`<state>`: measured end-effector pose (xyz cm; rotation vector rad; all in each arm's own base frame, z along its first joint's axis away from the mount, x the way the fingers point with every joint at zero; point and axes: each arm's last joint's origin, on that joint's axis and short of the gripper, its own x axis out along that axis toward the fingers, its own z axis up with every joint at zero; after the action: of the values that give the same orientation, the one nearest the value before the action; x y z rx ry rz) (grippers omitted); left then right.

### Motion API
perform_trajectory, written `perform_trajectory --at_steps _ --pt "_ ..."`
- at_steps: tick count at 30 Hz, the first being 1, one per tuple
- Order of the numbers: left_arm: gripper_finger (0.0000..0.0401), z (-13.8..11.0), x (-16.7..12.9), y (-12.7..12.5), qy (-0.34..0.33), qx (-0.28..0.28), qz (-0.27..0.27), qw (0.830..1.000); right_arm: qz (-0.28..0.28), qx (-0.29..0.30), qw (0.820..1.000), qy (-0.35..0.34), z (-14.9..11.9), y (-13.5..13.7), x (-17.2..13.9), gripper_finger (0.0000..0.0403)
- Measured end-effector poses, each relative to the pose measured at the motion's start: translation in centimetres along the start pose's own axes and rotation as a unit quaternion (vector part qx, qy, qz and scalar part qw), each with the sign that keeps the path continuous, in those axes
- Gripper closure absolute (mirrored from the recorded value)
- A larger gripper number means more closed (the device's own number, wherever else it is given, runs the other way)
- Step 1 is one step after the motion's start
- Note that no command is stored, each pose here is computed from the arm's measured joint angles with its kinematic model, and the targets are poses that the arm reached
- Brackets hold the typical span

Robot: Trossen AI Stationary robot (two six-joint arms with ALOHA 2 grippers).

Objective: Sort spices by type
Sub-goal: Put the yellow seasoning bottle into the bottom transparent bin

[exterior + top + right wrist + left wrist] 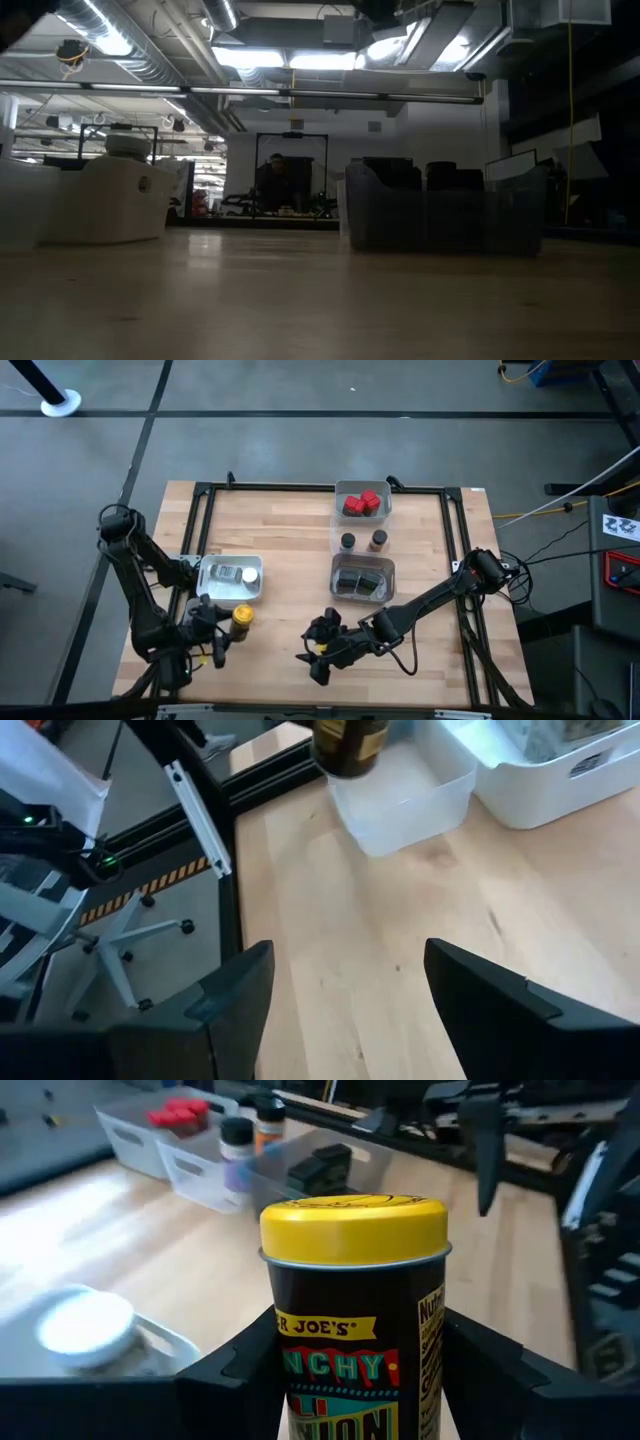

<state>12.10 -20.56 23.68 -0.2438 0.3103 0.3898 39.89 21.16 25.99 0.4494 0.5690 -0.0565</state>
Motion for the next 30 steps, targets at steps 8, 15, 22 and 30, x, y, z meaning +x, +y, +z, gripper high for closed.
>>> perform_trajectory --at_steps 8,15,22,30 --pt "0.0206 -2.5 1.1 2.5 -0.01 0.033 0.028 0.999 -0.019 0.0 1.0 -0.017 0.1 -0.1 0.0 0.0143" --pt "0.0206 -5.1 1.9 5.3 -0.014 0.033 0.045 0.998 -0.02 0.0 1.0 -0.018 0.1 -0.1 0.0 0.0143" --pt "0.0206 -6.2 2.2 6.6 -0.011 0.045 0.052 0.998 -0.02 -0.002 1.0 -0.018 0.1 -0.1 0.0 0.0143" --pt "0.0206 -7.7 2.8 7.2 -0.006 0.041 0.043 0.998 -0.046 -0.026 0.998 -0.038 0.2 -0.3 0.0 0.0143"
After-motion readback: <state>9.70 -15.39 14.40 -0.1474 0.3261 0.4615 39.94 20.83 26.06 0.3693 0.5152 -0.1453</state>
